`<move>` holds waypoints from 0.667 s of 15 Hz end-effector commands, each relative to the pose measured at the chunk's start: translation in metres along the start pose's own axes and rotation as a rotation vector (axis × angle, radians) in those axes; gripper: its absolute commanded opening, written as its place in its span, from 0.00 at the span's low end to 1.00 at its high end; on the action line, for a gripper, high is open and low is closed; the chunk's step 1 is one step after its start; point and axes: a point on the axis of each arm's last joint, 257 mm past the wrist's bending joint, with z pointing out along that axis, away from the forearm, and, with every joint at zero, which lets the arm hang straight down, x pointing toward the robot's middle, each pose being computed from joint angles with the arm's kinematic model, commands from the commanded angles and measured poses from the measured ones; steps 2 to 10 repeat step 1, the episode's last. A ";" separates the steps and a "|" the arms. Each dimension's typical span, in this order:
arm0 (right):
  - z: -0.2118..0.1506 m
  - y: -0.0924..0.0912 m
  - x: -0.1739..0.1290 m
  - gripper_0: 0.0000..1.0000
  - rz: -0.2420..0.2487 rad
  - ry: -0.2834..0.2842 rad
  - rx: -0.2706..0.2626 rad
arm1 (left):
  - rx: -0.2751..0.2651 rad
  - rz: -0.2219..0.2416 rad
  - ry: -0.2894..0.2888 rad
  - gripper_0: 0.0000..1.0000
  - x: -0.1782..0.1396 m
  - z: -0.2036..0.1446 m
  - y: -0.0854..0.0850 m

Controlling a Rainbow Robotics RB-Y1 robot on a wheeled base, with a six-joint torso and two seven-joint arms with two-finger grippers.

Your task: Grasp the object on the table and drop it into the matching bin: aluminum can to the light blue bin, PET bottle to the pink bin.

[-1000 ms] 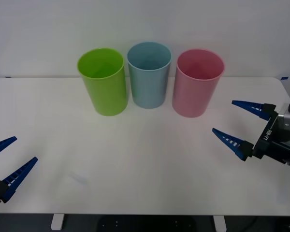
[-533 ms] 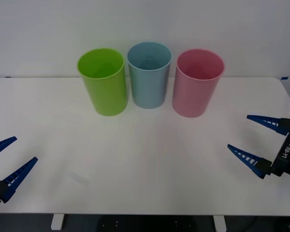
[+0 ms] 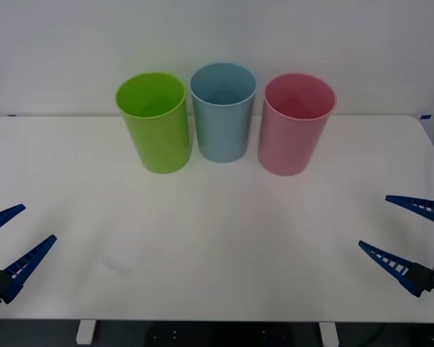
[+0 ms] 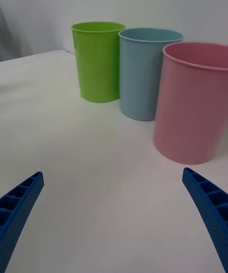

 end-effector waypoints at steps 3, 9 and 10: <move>0.000 0.000 0.000 1.00 0.000 0.000 0.000 | 0.000 0.000 0.000 1.00 0.000 0.000 0.000; 0.000 0.000 0.000 1.00 0.000 0.000 0.000 | 0.000 0.000 0.000 1.00 0.000 0.000 0.000; 0.000 0.000 0.000 1.00 0.000 0.000 0.000 | 0.000 0.000 0.000 1.00 0.000 0.000 0.000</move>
